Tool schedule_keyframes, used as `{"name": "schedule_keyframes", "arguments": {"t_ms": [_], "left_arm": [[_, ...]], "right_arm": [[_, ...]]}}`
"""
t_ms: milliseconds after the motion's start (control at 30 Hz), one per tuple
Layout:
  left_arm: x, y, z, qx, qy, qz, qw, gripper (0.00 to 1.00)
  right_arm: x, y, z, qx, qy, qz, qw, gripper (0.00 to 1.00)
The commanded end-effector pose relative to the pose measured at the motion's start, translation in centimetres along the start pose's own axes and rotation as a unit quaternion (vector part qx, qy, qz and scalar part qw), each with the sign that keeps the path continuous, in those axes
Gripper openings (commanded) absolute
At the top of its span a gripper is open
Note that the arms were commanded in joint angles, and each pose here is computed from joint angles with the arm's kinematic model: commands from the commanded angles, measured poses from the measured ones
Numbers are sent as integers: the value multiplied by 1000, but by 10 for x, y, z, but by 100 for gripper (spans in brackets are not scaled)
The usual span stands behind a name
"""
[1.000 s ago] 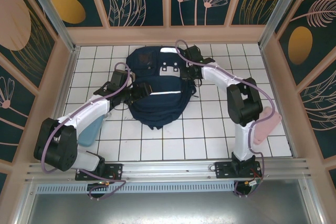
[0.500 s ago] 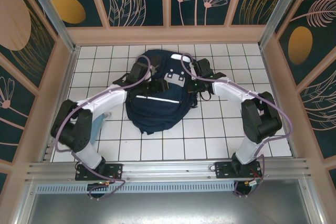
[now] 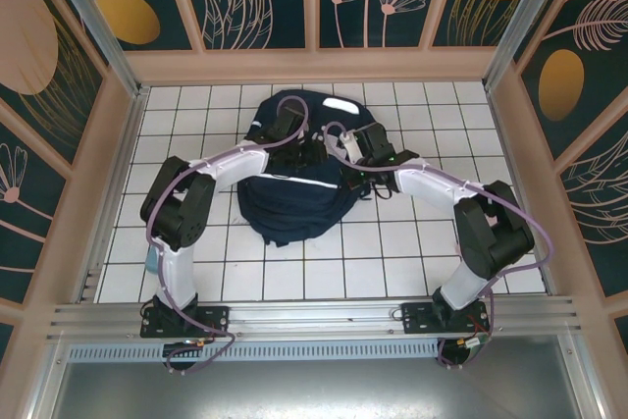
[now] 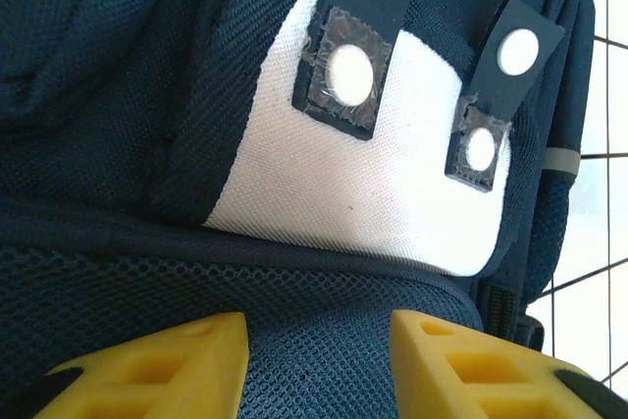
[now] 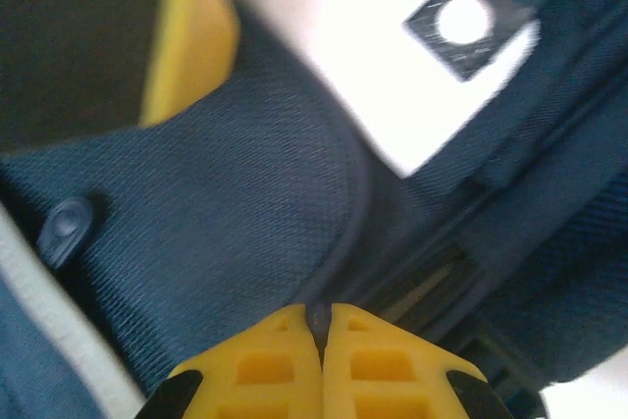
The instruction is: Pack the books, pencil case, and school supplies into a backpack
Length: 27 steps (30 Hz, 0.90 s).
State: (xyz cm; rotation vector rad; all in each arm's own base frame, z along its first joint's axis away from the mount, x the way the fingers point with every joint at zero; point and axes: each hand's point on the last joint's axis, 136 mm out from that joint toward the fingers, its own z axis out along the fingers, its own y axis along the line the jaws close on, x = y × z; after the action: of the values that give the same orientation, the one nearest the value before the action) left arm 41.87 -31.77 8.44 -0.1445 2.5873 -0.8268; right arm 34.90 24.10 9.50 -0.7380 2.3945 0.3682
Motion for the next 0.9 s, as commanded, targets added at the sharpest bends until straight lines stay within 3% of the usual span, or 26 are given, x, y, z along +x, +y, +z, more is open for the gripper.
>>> {"name": "schedule_keyframes", "arguments": {"t_ms": [0,300,467,667,867], "left_arm": [[4,25,27,-41,5,-14,999,43],[5,26,35,-40,15,-16,999,42],[-9,7,19,-20,0,-3,1000,44],[-21,-17,-8,-1,-8,26,1000,50],[-19,-9,-47,-25,-15,72,997,62]], "right_arm": [[15,53,-15,-86,14,-62,994,0],[18,107,-57,-202,-50,-60,976,0],[4,100,-72,-192,-102,-39,975,0],[9,102,-64,-195,-95,-30,976,0],[-11,55,-70,-125,-155,39,979,0]]}}
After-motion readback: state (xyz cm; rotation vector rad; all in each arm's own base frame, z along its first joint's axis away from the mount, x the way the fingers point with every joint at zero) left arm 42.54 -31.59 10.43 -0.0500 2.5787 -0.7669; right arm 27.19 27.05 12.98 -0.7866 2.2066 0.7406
